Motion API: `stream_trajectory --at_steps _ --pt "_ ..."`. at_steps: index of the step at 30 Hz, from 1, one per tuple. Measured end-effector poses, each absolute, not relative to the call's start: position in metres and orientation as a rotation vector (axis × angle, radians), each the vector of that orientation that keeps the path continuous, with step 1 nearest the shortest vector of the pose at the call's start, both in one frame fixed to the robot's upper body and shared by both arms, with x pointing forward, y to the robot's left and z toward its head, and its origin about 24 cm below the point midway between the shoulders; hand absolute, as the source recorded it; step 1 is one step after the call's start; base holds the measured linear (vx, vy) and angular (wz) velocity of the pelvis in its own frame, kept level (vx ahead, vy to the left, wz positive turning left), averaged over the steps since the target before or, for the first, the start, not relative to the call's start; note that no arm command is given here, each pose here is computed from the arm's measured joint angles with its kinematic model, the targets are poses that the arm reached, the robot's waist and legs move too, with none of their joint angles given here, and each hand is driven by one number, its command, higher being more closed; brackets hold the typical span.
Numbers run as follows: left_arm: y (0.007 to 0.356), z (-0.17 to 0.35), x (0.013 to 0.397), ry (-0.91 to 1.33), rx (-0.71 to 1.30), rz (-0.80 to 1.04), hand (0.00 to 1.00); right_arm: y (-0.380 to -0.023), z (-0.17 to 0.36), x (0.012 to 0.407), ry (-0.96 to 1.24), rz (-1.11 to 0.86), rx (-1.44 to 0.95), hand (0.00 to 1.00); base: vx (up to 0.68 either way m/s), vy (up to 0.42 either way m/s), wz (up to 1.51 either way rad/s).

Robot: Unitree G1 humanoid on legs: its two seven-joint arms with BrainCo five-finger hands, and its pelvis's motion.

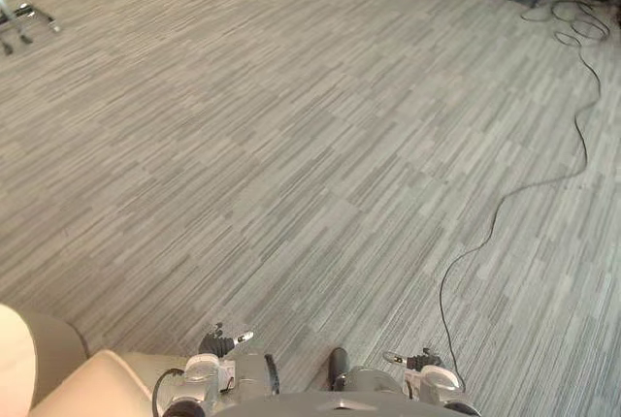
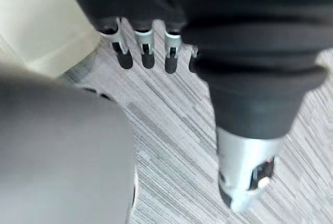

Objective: Pick up cushions and gather them together orderly.

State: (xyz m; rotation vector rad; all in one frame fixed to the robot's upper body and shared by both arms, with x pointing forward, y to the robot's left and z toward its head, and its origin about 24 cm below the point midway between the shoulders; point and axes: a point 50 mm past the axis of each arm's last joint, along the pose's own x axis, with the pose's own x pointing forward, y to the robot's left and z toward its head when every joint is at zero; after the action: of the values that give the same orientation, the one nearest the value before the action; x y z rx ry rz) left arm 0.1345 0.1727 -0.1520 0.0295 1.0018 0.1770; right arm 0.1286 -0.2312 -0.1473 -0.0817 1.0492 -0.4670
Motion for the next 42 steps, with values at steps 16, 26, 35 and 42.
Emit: stream_trajectory --at_steps 16,26,35,42 --pt "0.213 -0.161 0.083 1.131 0.031 0.341 0.0 -0.209 -0.154 0.11 1.065 -0.506 0.015 0.0 0.3 0.096 -0.51" --pt "0.189 -0.157 0.114 1.058 -0.004 0.273 0.0 -0.211 -0.141 0.136 0.94 -0.501 0.014 0.0 0.42 -0.053 0.04" --pt "0.17 -0.159 0.12 1.065 -0.038 0.24 0.0 -0.224 -0.137 0.148 0.924 -0.511 0.014 0.0 0.51 -0.245 -0.01" --pt "0.178 -0.152 0.129 1.006 -0.07 0.305 0.0 -0.216 -0.142 0.137 0.957 -0.488 0.007 0.0 0.36 -0.085 -0.15"
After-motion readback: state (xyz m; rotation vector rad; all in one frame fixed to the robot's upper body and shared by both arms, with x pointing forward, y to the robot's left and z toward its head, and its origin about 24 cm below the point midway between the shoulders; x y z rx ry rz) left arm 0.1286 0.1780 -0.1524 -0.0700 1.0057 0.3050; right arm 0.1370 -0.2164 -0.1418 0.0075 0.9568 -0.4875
